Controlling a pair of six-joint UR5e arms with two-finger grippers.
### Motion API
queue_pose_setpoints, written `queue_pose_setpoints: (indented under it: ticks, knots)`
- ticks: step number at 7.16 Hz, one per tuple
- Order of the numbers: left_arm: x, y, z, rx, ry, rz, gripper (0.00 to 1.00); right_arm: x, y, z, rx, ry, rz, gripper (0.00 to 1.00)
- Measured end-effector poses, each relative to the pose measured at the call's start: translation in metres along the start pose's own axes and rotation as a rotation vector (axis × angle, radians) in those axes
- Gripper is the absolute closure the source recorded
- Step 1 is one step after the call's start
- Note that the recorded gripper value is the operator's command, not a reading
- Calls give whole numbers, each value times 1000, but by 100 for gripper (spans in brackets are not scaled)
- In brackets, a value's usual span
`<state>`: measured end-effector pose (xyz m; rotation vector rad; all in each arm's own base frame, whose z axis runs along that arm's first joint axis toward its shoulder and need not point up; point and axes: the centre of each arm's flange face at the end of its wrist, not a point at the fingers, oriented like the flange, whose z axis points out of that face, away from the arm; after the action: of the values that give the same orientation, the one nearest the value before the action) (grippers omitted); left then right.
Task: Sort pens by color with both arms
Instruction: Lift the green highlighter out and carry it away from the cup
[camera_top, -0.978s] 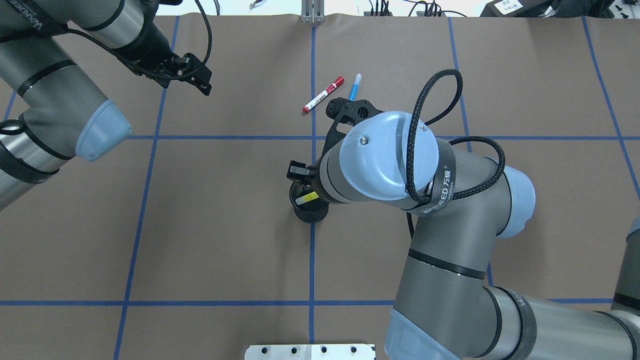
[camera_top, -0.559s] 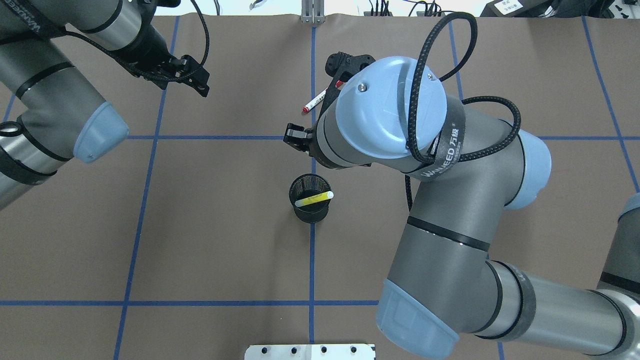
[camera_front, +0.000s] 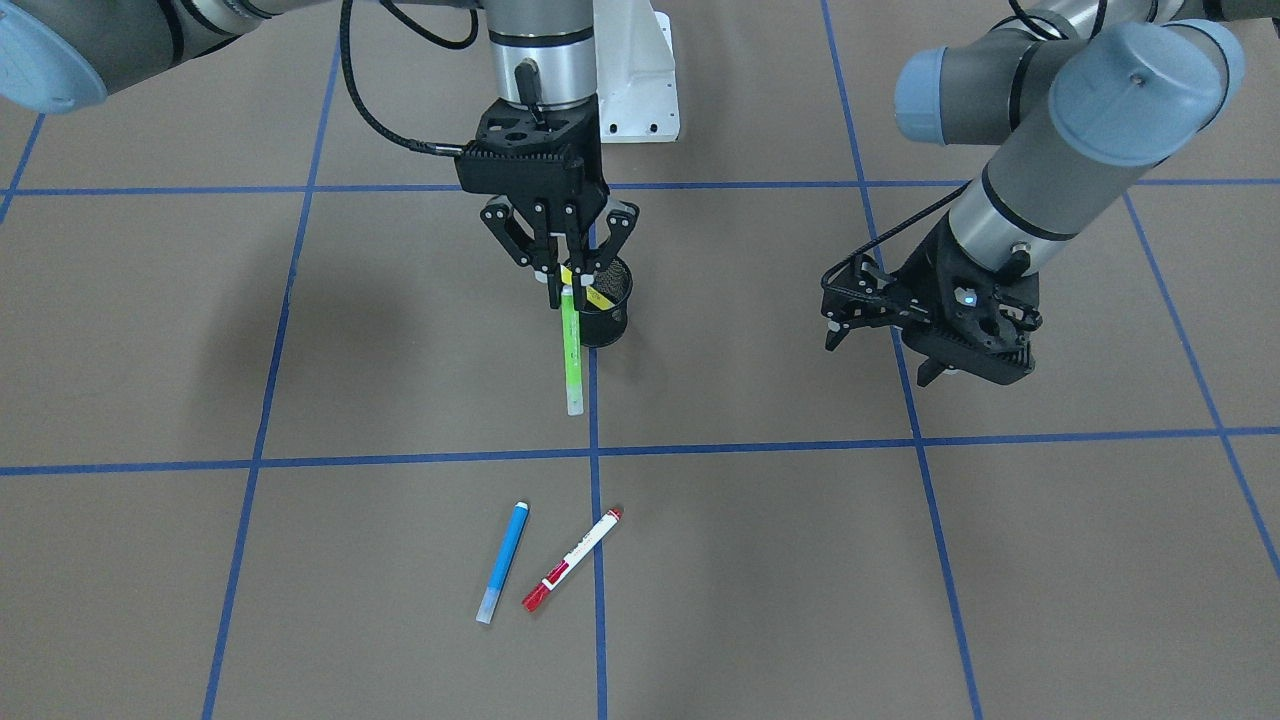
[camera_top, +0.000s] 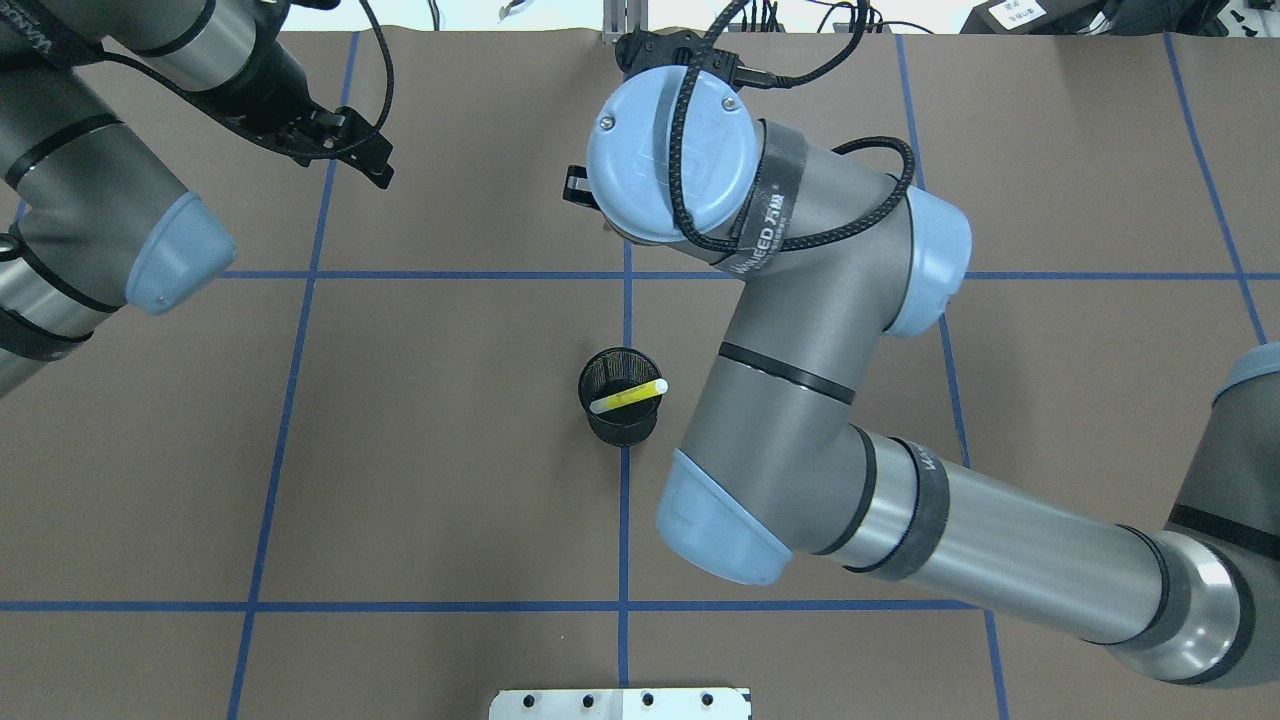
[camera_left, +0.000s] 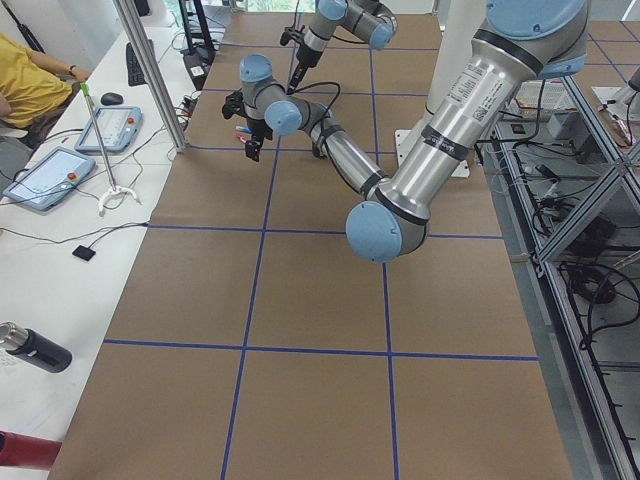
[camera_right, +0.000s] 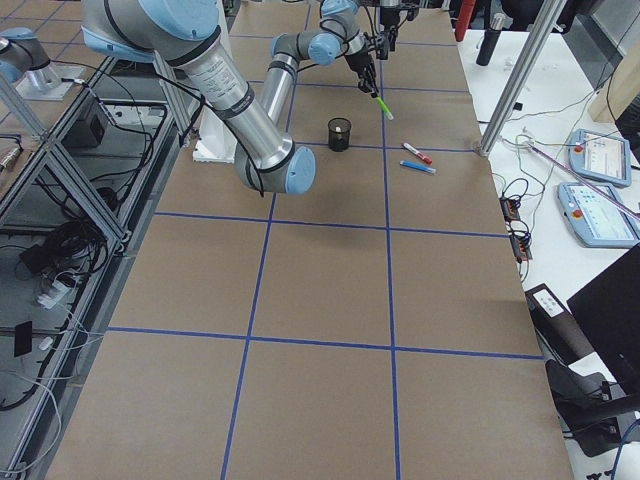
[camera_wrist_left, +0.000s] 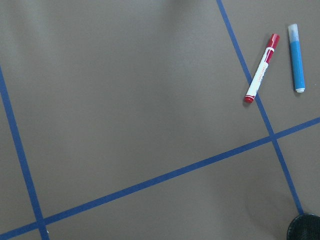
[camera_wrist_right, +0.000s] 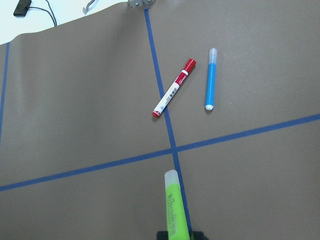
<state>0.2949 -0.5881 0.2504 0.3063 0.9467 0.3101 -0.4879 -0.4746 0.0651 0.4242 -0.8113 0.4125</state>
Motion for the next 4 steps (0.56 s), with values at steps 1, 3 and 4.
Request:
queue_pose_setpoints:
  ticks: [1, 3, 4]
  knots:
    - [-20, 3, -4, -9, 1, 36, 1, -12, -9, 29, 57, 19, -2, 100]
    - [-61, 6, -13, -26, 14, 93, 1, -46, -24, 98, 165, 74, -7, 100]
    - [-75, 8, -16, -33, 23, 105, 1, -58, -28, 126, 206, 95, -12, 100]
